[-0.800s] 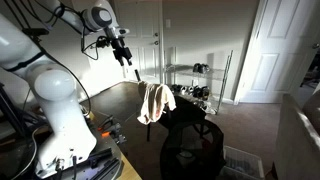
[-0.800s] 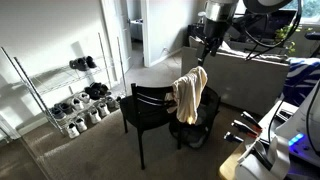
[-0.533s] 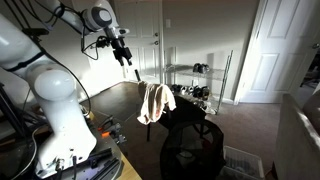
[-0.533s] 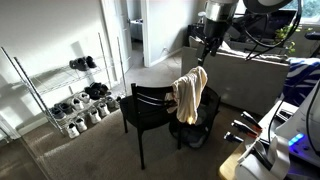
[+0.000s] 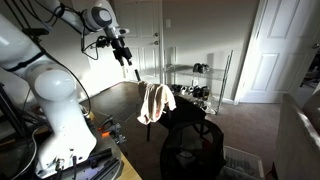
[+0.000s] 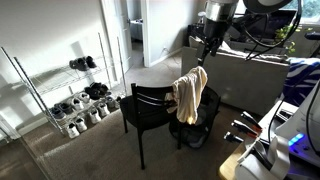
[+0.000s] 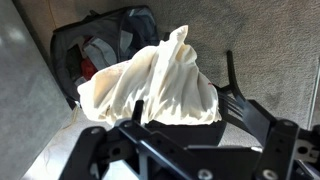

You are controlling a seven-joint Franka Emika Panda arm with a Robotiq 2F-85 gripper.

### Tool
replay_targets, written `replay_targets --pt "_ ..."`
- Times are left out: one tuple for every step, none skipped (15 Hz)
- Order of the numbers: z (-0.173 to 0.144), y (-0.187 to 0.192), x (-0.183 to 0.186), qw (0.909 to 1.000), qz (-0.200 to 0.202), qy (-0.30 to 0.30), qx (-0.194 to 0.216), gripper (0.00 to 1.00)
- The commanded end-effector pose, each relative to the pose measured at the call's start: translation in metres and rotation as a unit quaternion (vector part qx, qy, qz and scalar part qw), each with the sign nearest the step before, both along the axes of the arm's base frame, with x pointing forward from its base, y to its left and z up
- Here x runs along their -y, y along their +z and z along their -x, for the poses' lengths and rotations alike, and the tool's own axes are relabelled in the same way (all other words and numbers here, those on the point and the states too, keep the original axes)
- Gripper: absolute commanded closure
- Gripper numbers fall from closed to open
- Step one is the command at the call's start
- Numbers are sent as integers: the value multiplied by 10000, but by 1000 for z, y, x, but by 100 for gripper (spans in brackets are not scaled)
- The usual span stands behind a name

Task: Remove the cloth from the chair and put it in the hamper

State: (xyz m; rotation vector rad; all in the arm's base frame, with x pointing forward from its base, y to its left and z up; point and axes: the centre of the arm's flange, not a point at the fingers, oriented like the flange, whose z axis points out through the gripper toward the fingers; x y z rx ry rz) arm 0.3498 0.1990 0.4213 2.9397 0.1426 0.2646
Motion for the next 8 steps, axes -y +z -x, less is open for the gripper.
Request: replay_targets --pt "-20 -6 -18 9989 -273 -361 97 0" --pt "-30 -9 -32 9968 -492 -590 236 0" --pt "-38 -10 -41 9935 -683 -822 398 0" --pt "-51 -11 -55 9898 -869 -1017 497 0" --pt "-59 -12 -67 9851 -1056 -1222 584 0" --pt "-73 -13 -80 9796 -1224 -1468 627 0" --pt "-81 -15 -88 9734 -1386 -1698 672 0" --pt "-92 -18 -95 9667 -1492 -1986 615 0"
